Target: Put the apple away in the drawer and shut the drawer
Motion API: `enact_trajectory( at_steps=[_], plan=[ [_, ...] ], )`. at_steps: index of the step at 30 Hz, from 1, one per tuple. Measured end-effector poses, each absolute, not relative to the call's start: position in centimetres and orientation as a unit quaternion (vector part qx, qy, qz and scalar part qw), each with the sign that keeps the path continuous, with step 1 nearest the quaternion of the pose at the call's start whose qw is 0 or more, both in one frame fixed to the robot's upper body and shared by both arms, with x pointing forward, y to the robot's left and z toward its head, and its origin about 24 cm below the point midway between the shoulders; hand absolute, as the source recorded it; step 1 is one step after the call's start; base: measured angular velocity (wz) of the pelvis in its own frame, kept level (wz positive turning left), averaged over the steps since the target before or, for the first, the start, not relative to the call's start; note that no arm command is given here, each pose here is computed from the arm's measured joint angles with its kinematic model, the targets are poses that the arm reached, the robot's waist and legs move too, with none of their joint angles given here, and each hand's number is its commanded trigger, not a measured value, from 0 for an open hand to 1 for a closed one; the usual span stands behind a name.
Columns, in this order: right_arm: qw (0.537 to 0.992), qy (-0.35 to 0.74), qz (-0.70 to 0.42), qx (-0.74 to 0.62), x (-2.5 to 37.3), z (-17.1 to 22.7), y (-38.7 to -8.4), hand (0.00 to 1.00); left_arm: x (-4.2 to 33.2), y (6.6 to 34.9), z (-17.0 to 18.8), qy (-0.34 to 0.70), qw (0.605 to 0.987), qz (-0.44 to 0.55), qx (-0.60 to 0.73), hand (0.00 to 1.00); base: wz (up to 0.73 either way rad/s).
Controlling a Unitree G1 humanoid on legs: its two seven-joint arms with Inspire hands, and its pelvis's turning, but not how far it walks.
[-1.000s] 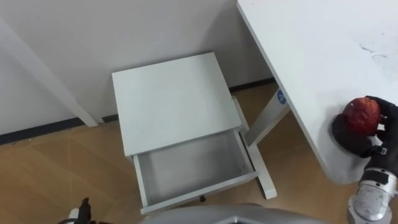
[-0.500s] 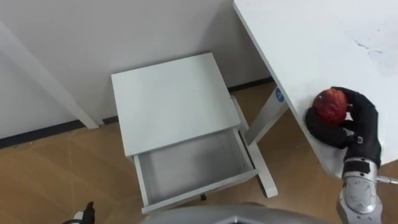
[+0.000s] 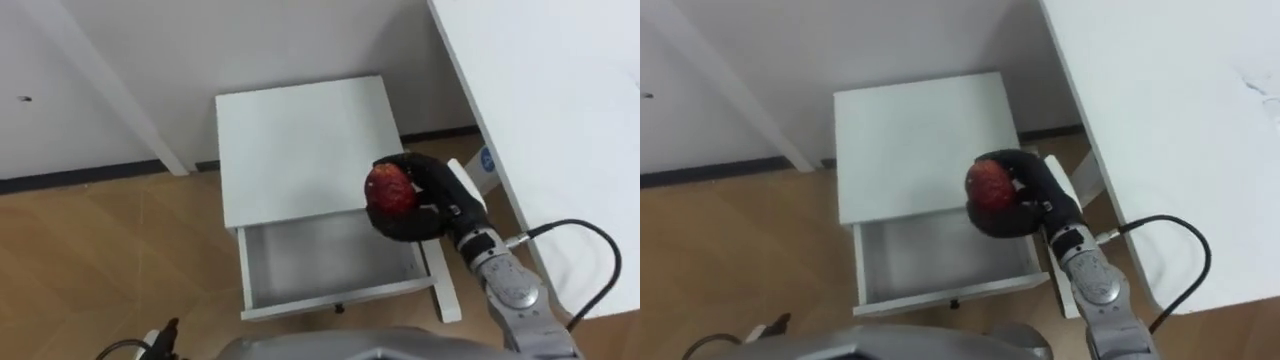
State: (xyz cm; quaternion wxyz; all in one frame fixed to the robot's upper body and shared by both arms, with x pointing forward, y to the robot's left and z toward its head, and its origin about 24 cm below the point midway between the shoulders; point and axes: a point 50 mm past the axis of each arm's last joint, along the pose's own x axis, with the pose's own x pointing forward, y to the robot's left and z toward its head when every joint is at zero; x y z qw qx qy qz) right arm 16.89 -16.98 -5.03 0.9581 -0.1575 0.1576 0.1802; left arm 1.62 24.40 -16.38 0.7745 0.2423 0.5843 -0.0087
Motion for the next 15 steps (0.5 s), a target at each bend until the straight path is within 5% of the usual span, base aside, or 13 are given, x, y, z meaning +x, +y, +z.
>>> enact_trajectory(
  at_steps=[10,11,13,15],
  plan=[
    [0.95,0.151,0.223,-0.155,17.38,-4.56,-16.24,1.0,1.57,24.29,-16.46,0.593,0.769,-0.02,0.238,0.0,0.12],
    [0.95,0.153,0.225,-0.155,17.37,-4.58,-16.23,0.84,1.56,24.3,-16.46,0.593,0.769,-0.02,0.238,0.0,0.03],
    [0.947,0.157,0.232,-0.155,17.34,-4.6,-16.21,0.0,1.55,24.32,-16.47,0.595,0.767,-0.019,0.238,0.0,0.05],
    [0.947,0.158,0.234,-0.155,17.34,-4.6,-16.18,0.0,1.51,24.33,-16.48,0.597,0.766,-0.019,0.238,0.0,0.0]
  ],
)
